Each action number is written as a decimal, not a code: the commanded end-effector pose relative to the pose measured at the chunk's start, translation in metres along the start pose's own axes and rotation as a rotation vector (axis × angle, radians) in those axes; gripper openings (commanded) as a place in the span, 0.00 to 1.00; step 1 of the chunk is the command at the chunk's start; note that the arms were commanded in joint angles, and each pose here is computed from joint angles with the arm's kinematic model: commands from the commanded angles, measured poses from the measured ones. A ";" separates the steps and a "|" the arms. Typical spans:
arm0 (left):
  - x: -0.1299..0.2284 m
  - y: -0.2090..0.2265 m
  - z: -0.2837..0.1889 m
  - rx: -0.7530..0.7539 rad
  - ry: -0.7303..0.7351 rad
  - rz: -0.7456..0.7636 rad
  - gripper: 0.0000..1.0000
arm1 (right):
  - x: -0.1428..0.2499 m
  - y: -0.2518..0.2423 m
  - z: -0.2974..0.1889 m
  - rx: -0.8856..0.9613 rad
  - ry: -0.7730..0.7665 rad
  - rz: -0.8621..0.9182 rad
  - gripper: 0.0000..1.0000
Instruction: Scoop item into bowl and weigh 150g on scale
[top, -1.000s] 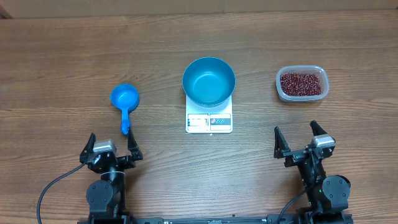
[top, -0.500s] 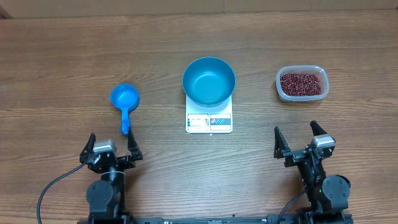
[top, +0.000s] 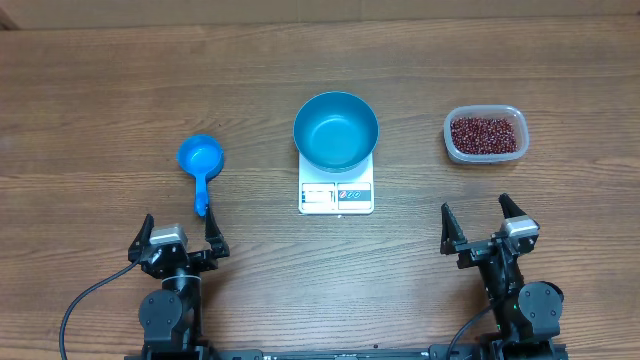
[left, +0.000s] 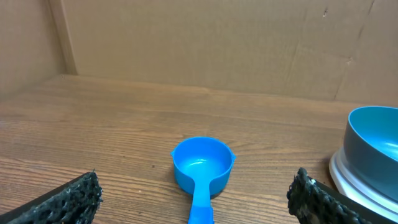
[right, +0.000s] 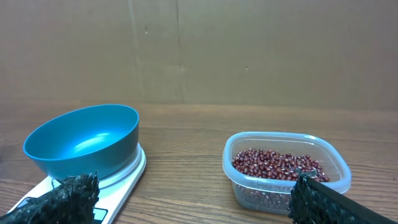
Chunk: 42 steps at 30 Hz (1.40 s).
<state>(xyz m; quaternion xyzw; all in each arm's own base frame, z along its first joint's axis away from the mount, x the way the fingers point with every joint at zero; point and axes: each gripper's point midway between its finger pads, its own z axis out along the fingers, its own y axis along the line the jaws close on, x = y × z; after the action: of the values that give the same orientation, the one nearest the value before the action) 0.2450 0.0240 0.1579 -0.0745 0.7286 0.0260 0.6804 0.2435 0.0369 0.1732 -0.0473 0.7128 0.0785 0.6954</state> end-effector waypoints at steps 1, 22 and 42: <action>0.000 -0.002 0.000 0.012 -0.005 0.017 1.00 | 0.002 -0.003 0.000 0.013 -0.004 0.003 1.00; -0.051 -0.032 -0.015 0.186 -0.094 -0.007 0.99 | 0.002 -0.003 0.000 0.013 -0.004 0.003 1.00; -0.239 -0.056 -0.067 0.239 0.536 0.034 1.00 | 0.002 -0.003 0.000 0.013 -0.004 0.003 1.00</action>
<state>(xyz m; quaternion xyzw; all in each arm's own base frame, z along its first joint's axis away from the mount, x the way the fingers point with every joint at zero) 0.1860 -0.0150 0.3915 -0.0012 0.8671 -0.0511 0.4956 0.2437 0.0357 0.1736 -0.0457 0.7124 0.0769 0.6961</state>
